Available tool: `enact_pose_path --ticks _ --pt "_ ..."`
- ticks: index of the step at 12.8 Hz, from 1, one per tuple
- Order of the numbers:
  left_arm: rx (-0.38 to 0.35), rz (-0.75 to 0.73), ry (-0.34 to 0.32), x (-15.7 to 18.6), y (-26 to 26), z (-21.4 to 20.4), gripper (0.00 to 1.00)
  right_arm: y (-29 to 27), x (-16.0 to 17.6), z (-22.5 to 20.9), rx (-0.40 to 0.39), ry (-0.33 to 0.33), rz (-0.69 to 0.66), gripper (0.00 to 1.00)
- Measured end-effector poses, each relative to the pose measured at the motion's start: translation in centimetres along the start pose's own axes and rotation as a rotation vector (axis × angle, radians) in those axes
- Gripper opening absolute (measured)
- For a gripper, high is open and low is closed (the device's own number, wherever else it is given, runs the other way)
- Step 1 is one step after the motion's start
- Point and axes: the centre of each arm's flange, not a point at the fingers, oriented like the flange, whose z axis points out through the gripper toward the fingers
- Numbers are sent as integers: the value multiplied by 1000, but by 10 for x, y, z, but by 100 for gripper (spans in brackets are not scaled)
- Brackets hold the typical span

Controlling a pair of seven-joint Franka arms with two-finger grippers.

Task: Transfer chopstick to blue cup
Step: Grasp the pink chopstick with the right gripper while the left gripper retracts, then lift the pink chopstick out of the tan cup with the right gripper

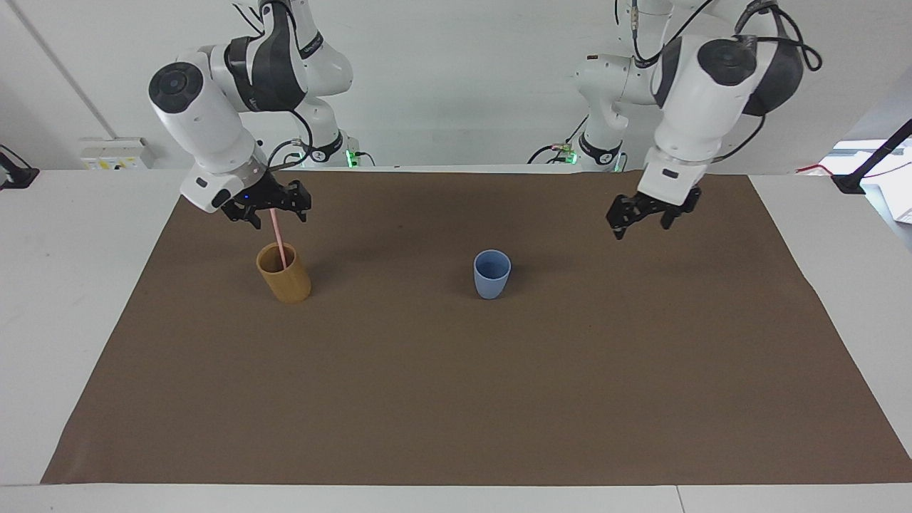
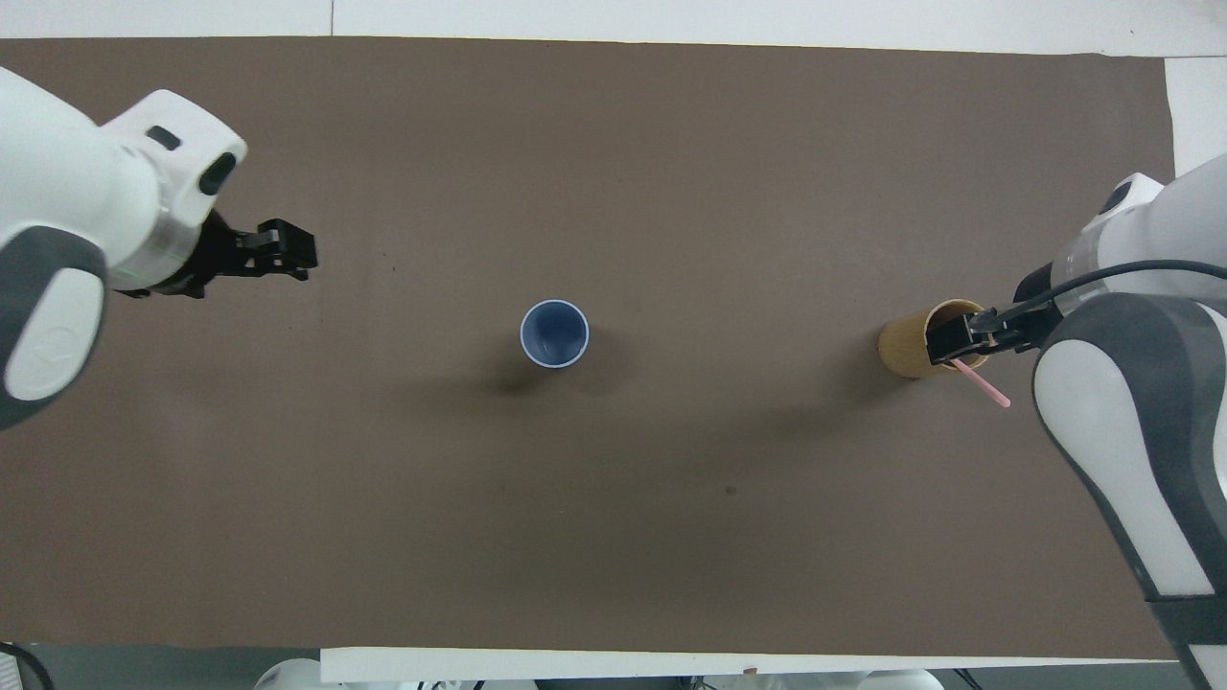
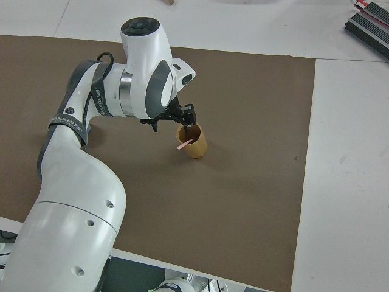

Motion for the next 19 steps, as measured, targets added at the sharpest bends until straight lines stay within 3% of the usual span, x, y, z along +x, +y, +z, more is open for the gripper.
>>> enact_pose_path --ticks 1,3,4,5,9,11,14,15,16,17,19 --pt "5 39 1 8 -37 -13 100 3 -1 13 -3 -3 -15 86" --pt "6 94 0 14 -94 -33 100 7 -3 32 -30 -16 -43 80" --pt "6 103 5 15 -113 -39 100 8 -4 37 -49 -26 -51 80" --pt "6 106 3 16 -123 -39 100 10 -5 40 -62 -33 -55 73" --pt "7 131 -23 14 -111 -33 100 11 -8 48 -73 -51 -58 64" --pt "7 129 -23 14 -112 -32 100 11 -8 48 -73 -51 -58 46" --pt "7 121 -24 15 -116 -32 100 11 -8 48 -73 -51 -58 30" --pt "7 122 -24 15 -116 -32 100 12 -8 48 -73 -51 -58 19" --pt "7 122 -24 15 -116 -32 100 13 -9 47 -73 -57 -56 19" --pt "7 122 -24 15 -116 -32 100 16 -10 44 -71 -71 -48 8" --pt "7 122 -24 15 -116 -32 100 29 -12 25 -62 -101 -19 8"
